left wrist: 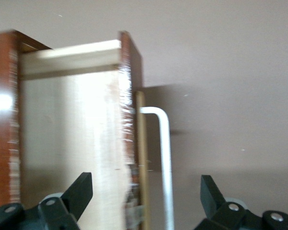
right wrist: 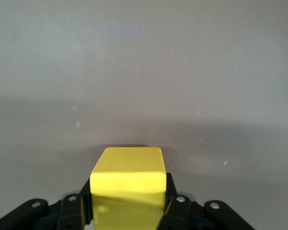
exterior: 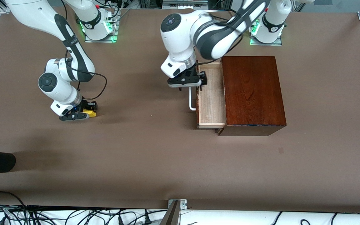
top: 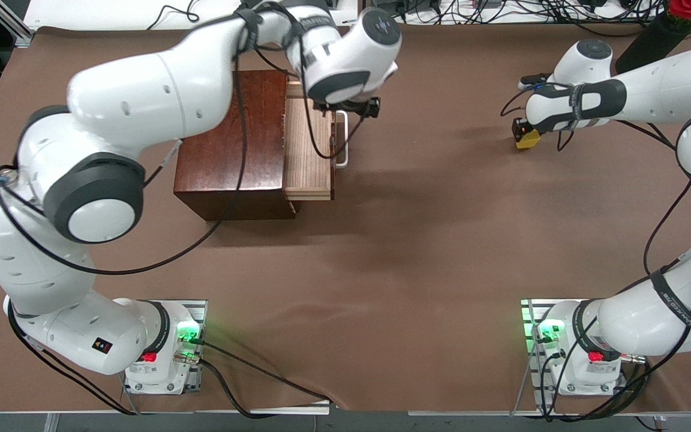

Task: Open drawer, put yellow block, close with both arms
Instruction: 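Lift the yellow cube with the right gripper while the left gripper withdraws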

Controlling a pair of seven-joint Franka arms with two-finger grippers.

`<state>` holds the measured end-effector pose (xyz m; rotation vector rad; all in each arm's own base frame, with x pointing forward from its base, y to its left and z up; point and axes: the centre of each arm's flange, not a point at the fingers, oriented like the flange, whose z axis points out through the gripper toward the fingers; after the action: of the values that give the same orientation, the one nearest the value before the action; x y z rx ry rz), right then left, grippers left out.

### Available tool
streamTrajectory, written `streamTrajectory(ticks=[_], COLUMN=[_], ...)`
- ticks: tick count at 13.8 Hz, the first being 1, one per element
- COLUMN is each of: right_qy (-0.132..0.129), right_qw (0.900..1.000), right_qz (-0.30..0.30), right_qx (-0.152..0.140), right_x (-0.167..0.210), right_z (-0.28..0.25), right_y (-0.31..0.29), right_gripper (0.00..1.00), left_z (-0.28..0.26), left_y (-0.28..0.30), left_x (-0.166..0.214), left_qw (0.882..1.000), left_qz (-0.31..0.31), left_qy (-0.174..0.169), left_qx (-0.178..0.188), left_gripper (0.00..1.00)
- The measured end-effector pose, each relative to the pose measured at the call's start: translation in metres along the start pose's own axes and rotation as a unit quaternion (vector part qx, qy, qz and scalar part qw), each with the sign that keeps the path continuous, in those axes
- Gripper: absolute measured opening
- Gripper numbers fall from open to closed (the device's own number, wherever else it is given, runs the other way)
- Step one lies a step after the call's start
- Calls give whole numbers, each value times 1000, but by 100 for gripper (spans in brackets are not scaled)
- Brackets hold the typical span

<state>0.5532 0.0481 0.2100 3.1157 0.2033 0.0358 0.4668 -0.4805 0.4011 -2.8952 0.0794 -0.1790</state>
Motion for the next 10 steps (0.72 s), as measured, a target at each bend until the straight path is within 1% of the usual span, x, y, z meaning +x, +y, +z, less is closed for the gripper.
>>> streamTrajectory(ticks=[3, 4, 7, 8, 10], right_qy=[14, 13, -9, -11, 6], right_qw=[1000, 999, 995, 992, 981], right_qz=[-27, -45, -99, -127, -193], right_qx=[2, 4, 11, 14, 21], right_x=[27, 37, 64, 73, 87], right_z=[-33, -48, -104, -125, -164], right_y=[-16, -25, -53, -63, -92], right_gripper=[56, 56, 56, 56, 56], left_z=[-38, -47, -65, -67, -70], left_y=[-65, -93, -181, -214, -278], left_x=[28, 40, 75, 86, 104], left_qw=[999, 999, 997, 996, 994], left_qz=[24, 25, 25, 25, 23], left_qy=[-21, -30, -66, -78, -94], left_qx=[-3, -5, -24, -30, -49], left_gripper=[100, 100, 100, 100, 100])
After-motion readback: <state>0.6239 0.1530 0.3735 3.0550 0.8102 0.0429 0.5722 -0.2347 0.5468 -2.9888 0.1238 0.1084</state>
